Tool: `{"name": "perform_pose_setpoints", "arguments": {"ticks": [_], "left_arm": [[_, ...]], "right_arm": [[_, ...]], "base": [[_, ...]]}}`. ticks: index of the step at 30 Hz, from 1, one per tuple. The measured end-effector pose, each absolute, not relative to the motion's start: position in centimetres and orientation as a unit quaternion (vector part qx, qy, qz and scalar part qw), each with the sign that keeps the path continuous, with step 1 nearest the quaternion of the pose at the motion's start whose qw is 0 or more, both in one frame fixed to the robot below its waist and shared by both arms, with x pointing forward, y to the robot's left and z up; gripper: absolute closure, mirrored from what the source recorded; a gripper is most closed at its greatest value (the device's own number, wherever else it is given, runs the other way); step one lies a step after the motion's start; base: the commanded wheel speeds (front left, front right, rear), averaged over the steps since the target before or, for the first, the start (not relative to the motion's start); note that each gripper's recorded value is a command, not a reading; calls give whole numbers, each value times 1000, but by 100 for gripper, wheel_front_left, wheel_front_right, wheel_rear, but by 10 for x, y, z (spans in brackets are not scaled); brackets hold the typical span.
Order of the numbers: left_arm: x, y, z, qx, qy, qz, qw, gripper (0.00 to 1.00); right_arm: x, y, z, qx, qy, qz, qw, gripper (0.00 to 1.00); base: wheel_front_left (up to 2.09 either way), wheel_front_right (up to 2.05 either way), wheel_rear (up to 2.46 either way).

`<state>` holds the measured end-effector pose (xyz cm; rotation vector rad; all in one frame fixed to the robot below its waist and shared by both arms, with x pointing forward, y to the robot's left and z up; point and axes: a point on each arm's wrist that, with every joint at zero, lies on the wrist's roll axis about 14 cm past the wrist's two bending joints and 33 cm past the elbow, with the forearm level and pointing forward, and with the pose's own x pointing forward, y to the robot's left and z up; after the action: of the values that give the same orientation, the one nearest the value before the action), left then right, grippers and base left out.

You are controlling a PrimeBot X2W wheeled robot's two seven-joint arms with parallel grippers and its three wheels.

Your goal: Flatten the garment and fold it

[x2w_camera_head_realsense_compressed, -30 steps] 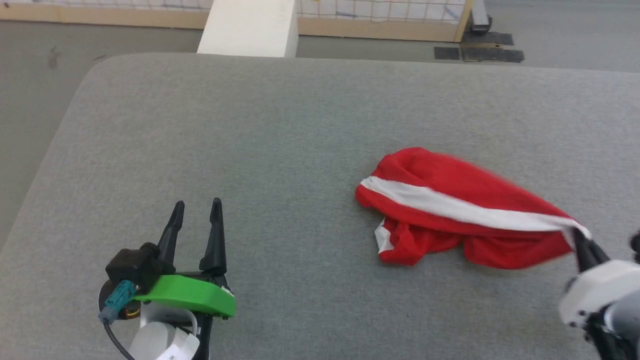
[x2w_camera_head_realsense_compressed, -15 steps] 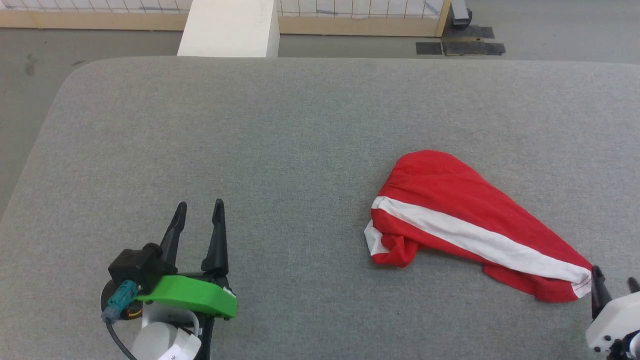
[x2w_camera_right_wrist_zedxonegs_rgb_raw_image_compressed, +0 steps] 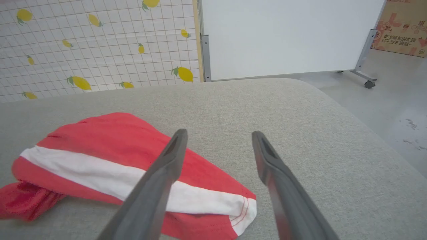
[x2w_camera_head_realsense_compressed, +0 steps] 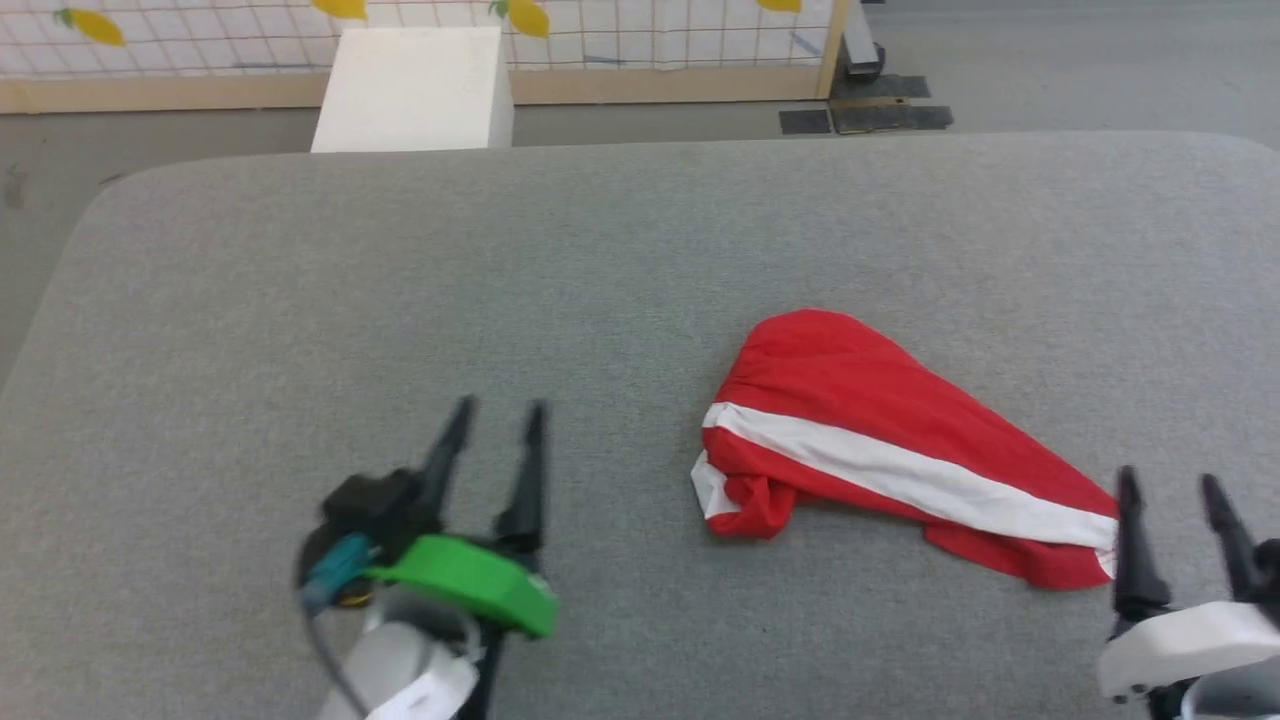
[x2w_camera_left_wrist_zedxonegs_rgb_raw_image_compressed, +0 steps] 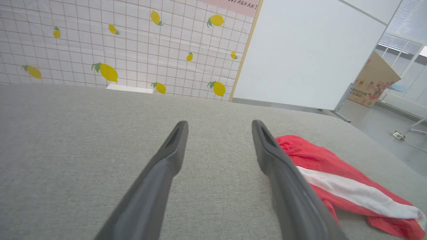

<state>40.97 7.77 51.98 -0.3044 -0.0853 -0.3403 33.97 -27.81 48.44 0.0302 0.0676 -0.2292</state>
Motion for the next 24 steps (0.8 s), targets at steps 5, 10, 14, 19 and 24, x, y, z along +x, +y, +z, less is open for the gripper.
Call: {"name": "perform_pose_setpoints", "arguments": {"ticks": [5,10,14,19,24], "left_arm": [[423,19,518,-165,10,-250,954,0],[440,-24,500,-136,108,-300,938,0],[446,-46,477,-111,195,-320,921,0],[446,-63,449,-65,283,-336,896,0],[444,-68,426,-26,349,-335,875,0]], "right_arm": [[337,-267,486,18,29,-100,994,0],[339,-260,485,18,28,-90,995,0],[339,-260,484,26,25,-93,995,0],[334,-268,476,31,34,-108,993,0],[330,-274,468,30,45,-120,991,0]], "base": [[0,0,0],[0,0,0],[0,0,0],[0,0,0],[0,0,0]]}}
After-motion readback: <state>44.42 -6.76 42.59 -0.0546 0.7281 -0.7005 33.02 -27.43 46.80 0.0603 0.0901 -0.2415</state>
